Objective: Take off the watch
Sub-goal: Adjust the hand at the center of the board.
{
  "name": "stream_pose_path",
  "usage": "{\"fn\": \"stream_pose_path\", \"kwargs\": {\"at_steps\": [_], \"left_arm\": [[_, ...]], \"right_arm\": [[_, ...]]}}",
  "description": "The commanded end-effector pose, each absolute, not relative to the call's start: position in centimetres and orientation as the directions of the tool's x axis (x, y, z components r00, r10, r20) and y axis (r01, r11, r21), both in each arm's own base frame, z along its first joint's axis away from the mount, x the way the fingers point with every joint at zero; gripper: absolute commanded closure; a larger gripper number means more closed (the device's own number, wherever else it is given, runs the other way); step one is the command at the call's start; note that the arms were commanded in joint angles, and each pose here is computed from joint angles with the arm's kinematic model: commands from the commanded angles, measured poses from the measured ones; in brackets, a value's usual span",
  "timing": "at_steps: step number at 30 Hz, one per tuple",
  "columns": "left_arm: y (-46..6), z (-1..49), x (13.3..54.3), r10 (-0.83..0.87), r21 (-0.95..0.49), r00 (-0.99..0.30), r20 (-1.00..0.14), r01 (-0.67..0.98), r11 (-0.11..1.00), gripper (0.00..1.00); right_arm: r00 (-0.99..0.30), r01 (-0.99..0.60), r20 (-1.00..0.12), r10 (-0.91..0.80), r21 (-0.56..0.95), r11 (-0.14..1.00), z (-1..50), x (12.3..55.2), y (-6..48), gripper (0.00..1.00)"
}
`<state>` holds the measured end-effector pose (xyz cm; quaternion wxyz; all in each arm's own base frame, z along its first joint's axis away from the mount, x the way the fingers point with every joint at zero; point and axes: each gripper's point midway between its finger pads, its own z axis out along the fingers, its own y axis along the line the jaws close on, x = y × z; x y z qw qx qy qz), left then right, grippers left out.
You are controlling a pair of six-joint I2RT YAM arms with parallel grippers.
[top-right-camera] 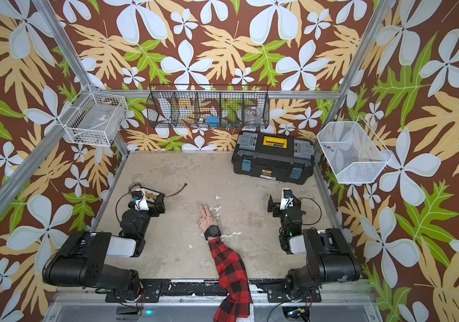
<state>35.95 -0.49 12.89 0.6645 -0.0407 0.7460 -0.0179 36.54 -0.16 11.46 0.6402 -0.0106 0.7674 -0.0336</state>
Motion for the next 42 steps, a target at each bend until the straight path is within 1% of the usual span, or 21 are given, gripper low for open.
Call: {"fn": "stream_pose_path", "kwargs": {"at_steps": [1, 26, 29, 34, 39, 42], "left_arm": [[-0.4, 13.2, 35.9, -0.078, -0.074, -0.101, -0.992, -0.036, 0.997, 0.00], [-0.4, 13.4, 35.9, -0.082, -0.078, -0.096, -0.992, -0.039, 0.996, 0.00], [-0.5, 13.7, 35.8, -0.077, -0.074, -0.088, -0.993, -0.033, 0.997, 0.00], [0.8, 15.1, 34.8, -0.104, -0.099, -0.048, -0.993, -0.111, 0.989, 0.00], [1.9, 15.7, 34.8, -0.158, -0.135, -0.090, -0.983, -0.221, 0.966, 0.00], [1.4, 16.7, 35.1, -0.173, -0.145, -0.102, -0.980, -0.237, 0.961, 0.01]], "right_arm": [[-0.151, 0.024, -0.987, -0.059, -0.063, 0.998, 12.2, 36.8, -0.1, 0.00], [-0.148, 0.029, -0.987, -0.060, -0.065, 0.997, 12.2, 36.6, -0.2, 0.00], [-0.148, 0.035, -0.987, -0.060, -0.066, 0.997, 13.0, 36.8, -0.2, 0.00], [-0.232, 0.064, -0.972, -0.040, -0.057, 0.996, 13.6, 37.8, -0.4, 0.00], [-0.234, 0.075, -0.968, -0.092, -0.113, 0.991, 15.2, 37.9, 1.3, 0.00], [-0.233, 0.032, -0.971, -0.060, -0.069, 0.997, 16.3, 37.9, 3.1, 0.02]]}}
